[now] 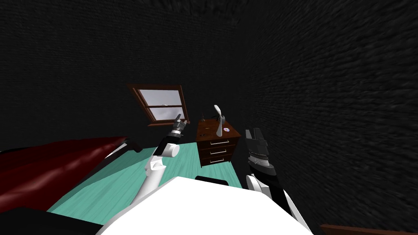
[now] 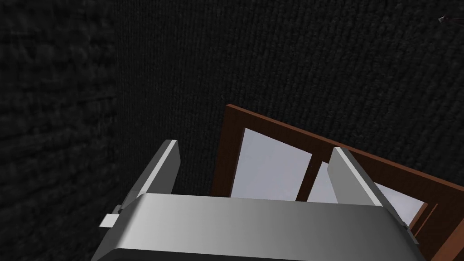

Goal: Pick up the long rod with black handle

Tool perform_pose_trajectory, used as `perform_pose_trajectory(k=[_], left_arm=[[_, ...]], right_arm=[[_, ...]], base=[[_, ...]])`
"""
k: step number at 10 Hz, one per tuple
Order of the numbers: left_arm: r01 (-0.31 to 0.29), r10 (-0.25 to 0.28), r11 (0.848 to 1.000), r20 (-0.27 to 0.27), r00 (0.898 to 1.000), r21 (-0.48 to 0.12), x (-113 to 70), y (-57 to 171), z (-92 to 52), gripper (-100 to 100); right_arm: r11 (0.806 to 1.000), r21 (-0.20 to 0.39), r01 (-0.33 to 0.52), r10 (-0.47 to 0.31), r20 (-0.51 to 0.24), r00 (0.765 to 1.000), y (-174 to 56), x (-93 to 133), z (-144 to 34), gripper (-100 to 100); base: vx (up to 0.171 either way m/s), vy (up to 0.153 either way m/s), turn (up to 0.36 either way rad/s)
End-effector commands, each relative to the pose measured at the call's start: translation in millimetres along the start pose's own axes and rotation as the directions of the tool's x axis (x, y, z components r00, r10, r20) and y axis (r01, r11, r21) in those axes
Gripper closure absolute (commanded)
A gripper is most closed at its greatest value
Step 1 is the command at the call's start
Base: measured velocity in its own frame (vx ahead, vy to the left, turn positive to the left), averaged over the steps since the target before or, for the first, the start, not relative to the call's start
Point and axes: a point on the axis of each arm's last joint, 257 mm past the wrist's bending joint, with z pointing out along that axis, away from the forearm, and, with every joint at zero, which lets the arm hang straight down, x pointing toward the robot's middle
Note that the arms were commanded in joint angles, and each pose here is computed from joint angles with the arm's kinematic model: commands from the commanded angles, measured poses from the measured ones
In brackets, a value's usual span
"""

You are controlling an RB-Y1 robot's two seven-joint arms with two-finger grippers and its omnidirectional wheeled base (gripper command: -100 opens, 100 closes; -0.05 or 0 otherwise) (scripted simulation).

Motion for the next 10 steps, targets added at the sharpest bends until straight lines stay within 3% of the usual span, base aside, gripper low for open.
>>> perform_pose_trajectory(k=[1, 3, 5, 6, 10], left_arm=[[0.014, -0.014, 0.999, 0.001, 1.000, -0.042, -0.8, 10.4, 3.7, -100], [0.041, -0.041, 0.996, 0.000, 0.999, -0.075, -1.7, 17.4, 11.6, -100], [0.041, -0.041, 0.993, 0.003, 0.999, -0.115, -2.1, 27.6, 10.7, -100], [0.068, -0.068, 0.989, 0.000, 0.998, -0.134, -2.1, 31.0, 18.4, -100], [0.093, -0.094, 0.971, 0.003, 0.996, -0.220, -1.7, 51.8, 22.7, -100]], right_arm=[[1.000, 0.000, 0.000, 0.000, 0.000, 1.000, 0.0, 0.0, 0.0, 0], [1.000, 0.000, 0.000, 0.000, 0.000, 1.000, 0.0, 0.0, 0.0, 0], [1.000, 0.000, 0.000, 0.000, 0.000, 1.000, 0.0, 0.0, 0.0, 0], [1.000, 0.000, 0.000, 0.000, 0.000, 1.000, 0.0, 0.0, 0.0, 0], [1.000, 0.000, 0.000, 0.000, 0.000, 1.000, 0.0, 0.0, 0.0, 0]], base=[[0.049, -0.032, 0.019], [0.025, -0.020, 0.015], [0.027, -0.022, 0.007], [0.033, -0.032, 0.026], [0.036, -0.027, 0.012]])
